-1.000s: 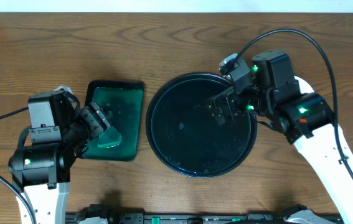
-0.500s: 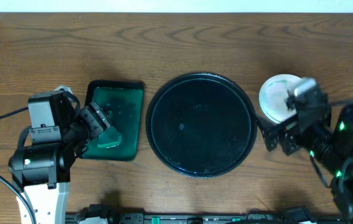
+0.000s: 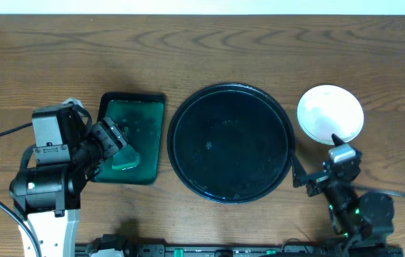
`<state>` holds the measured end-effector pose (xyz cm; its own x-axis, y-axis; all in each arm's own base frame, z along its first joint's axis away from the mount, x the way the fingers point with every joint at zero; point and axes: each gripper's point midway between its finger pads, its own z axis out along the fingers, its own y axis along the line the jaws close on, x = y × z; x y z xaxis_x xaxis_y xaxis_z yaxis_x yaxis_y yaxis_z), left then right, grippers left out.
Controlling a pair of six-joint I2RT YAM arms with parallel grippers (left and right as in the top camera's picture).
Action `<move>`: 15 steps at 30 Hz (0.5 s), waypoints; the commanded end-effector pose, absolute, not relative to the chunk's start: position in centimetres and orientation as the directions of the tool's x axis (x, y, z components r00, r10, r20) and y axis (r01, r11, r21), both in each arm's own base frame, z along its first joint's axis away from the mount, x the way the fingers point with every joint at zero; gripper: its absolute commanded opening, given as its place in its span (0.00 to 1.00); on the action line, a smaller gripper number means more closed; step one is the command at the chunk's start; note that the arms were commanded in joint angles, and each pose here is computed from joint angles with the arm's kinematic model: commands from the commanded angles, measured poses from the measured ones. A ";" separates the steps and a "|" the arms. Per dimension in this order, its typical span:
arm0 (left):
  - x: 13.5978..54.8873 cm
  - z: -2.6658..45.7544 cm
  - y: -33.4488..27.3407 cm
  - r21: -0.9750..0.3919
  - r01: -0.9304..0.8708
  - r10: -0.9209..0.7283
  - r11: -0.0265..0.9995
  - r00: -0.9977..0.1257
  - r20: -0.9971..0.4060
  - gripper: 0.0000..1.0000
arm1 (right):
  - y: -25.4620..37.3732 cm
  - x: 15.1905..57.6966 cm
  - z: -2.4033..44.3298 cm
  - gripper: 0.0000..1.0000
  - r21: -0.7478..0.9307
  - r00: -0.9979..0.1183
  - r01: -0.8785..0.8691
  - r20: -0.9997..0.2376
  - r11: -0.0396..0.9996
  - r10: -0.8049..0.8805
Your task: Clean dirty plates on tray and stack at the side
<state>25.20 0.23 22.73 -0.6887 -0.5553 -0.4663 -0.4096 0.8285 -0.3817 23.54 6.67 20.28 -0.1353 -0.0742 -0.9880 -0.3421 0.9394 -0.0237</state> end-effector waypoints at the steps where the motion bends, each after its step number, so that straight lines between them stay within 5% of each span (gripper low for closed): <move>1: 25.3 23.7 0.3 -0.391 -0.395 -0.552 0.831 -0.677 -0.487 0.80 | 6.4 23.3 19.1 0.99 0.007 -0.082 -0.323 -0.996 0.946 -0.021; 7: 25.3 23.7 0.3 -0.391 -0.395 -0.552 0.831 -0.677 -0.487 0.80 | 6.6 23.7 17.7 0.99 0.010 0.005 -0.332 -1.000 0.943 0.012; 15: 25.3 23.7 0.3 -0.391 -0.395 -0.552 0.831 -0.677 -0.487 0.80 | 6.5 23.7 17.1 0.99 0.014 -0.018 -0.325 -1.000 0.946 0.009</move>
<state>25.19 0.24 22.72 -0.6887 -0.5553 -0.4661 -0.4100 0.8285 -0.3813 23.68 6.69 17.40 -0.0035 -0.0074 -1.0000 -0.3367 0.9416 -0.0057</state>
